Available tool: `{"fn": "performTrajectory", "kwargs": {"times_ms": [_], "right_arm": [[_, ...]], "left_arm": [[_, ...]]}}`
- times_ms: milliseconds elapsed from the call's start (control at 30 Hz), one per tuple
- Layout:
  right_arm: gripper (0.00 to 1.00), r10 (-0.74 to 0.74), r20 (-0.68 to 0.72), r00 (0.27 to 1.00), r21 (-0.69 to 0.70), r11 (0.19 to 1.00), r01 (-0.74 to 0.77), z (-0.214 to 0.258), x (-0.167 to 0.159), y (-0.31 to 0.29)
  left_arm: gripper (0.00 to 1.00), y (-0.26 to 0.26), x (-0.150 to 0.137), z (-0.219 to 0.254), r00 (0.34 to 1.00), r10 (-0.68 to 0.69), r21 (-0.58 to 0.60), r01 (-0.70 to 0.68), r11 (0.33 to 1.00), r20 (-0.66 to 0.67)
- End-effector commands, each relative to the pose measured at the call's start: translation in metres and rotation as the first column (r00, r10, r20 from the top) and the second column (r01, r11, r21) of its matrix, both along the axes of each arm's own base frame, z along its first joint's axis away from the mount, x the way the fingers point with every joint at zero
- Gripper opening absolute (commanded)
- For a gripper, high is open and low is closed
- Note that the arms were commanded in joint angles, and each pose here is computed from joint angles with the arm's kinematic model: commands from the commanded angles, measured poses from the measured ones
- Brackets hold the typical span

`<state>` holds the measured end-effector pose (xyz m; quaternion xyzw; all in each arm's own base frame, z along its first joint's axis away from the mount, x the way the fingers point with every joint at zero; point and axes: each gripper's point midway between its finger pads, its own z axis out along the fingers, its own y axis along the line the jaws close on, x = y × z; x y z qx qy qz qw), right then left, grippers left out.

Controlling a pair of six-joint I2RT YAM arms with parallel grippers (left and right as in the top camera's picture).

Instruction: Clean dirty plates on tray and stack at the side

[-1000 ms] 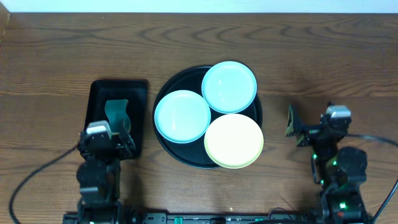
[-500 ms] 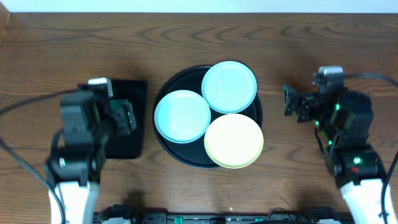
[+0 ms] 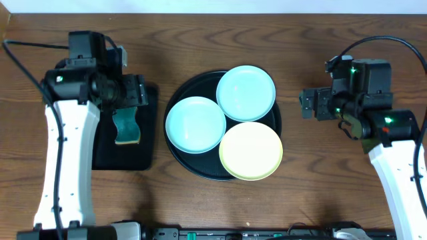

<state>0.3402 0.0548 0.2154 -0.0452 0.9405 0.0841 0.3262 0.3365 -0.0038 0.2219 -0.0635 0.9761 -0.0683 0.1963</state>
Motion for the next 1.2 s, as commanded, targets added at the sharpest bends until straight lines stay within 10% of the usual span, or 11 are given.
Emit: {"fn": "performTrajectory", "kwargs": {"times_ms": [0,567,1167], "right_arm": [[0.99,0.039,0.021,0.999,0.067,0.997,-0.040,0.008,0.008,0.014],[0.62,0.085,-0.211,0.974,0.270,0.962,-0.025,-0.028,0.020,0.119],[0.37,0.049,-0.416,0.908,0.048,0.998,-0.031,-0.143,0.002,0.223]], "left_arm": [[0.77,-0.002,0.006,-0.004,1.000,0.021,-0.024,-0.021,0.999,-0.021],[0.77,0.064,-0.013,-0.013,0.954,0.286,0.079,-0.279,0.957,-0.092],[0.75,0.096,-0.020,-0.013,0.938,0.336,0.168,-0.319,0.933,-0.083]]}}
